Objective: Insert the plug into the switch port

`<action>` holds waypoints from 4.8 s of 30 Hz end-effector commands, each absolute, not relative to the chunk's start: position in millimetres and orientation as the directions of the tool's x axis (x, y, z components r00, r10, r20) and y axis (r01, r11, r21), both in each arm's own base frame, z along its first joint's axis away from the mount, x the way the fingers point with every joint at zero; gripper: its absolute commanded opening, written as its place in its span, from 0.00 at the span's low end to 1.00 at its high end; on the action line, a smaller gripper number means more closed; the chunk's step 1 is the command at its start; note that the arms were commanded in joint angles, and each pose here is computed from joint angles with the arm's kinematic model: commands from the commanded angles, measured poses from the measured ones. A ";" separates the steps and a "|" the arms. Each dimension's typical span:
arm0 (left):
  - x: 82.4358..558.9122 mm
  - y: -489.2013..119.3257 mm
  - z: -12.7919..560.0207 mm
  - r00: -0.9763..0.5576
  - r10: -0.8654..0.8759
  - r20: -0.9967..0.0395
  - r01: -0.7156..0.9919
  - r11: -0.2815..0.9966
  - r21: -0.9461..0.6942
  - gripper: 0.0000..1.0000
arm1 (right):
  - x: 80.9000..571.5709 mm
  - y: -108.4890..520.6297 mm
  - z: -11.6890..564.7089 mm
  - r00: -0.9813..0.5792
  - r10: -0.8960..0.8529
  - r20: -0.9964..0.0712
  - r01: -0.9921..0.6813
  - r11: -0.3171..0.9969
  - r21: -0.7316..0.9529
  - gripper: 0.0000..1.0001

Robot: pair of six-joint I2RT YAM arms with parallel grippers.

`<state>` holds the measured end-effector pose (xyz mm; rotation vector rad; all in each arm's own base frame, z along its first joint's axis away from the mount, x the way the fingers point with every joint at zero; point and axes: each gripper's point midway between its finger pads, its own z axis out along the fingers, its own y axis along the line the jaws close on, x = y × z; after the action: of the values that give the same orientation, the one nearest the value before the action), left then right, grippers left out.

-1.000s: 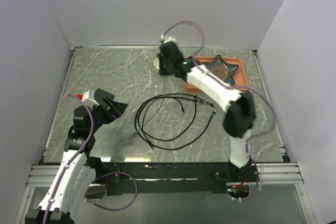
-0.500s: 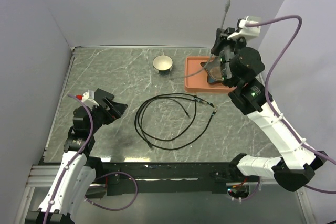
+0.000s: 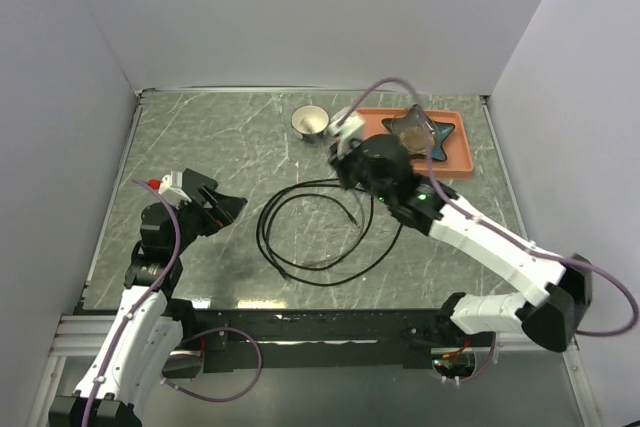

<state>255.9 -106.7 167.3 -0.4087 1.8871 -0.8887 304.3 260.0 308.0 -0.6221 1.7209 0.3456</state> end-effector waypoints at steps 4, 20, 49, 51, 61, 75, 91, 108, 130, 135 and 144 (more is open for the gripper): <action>252.0 -128.0 183.8 -0.473 -0.608 -0.637 0.259 0.595 -0.761 0.96 | 240.5 333.0 204.6 -0.263 -0.431 -0.863 -0.883 0.468 0.035 0.00; 219.1 -144.8 235.7 -0.358 -0.635 -0.685 0.545 0.453 -0.705 0.92 | 198.5 374.1 176.1 -0.348 -0.428 -0.834 -0.929 0.274 0.248 0.00; 214.4 -150.2 236.1 -0.370 -0.604 -0.706 0.581 0.443 -0.683 0.61 | 180.5 377.1 198.4 -0.314 -0.404 -0.859 -0.949 0.165 0.269 0.00; 214.9 -150.5 233.9 -0.375 -0.601 -0.706 0.579 0.443 -0.685 0.60 | 179.7 377.5 199.7 -0.313 -0.402 -0.861 -0.949 0.162 0.269 0.00; 216.0 -152.9 226.8 -0.397 -0.591 -0.702 0.576 0.435 -0.692 0.57 | 191.6 372.0 203.8 -0.325 -0.378 -0.867 -0.938 0.249 0.243 0.00; 212.9 -156.2 227.7 -0.408 -0.601 -0.687 0.594 0.396 -0.700 0.49 | 183.7 372.5 212.1 -0.323 -0.362 -0.874 -0.942 0.213 0.260 0.00; 205.7 -158.4 240.5 -0.395 -0.623 -0.675 0.632 0.348 -0.692 0.31 | 176.5 379.3 205.5 -0.334 -0.381 -0.862 -0.942 0.168 0.290 0.00; 193.7 -162.6 246.4 -0.360 -0.590 -0.723 0.695 0.347 -0.630 0.01 | 173.3 378.9 234.2 -0.316 -0.316 -0.895 -0.947 0.169 0.275 0.49; 151.1 -187.3 273.5 -0.296 -0.522 -0.800 0.855 0.228 -0.466 0.01 | 163.0 410.9 287.4 -0.333 -0.196 -0.922 -0.940 -0.010 0.341 0.64; 149.7 -188.1 277.3 -0.286 -0.528 -0.800 0.860 0.227 -0.458 0.01 | 159.6 411.9 281.2 -0.344 -0.214 -0.914 -0.934 -0.027 0.357 0.61; 147.6 -187.0 281.0 -0.271 -0.533 -0.802 0.863 0.235 -0.447 0.01 | 156.1 407.4 270.6 -0.349 -0.229 -0.909 -0.931 -0.024 0.364 0.51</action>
<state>153.0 -188.6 257.3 0.3205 1.3151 -1.4272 160.8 405.2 254.5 -1.2155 1.7003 1.4007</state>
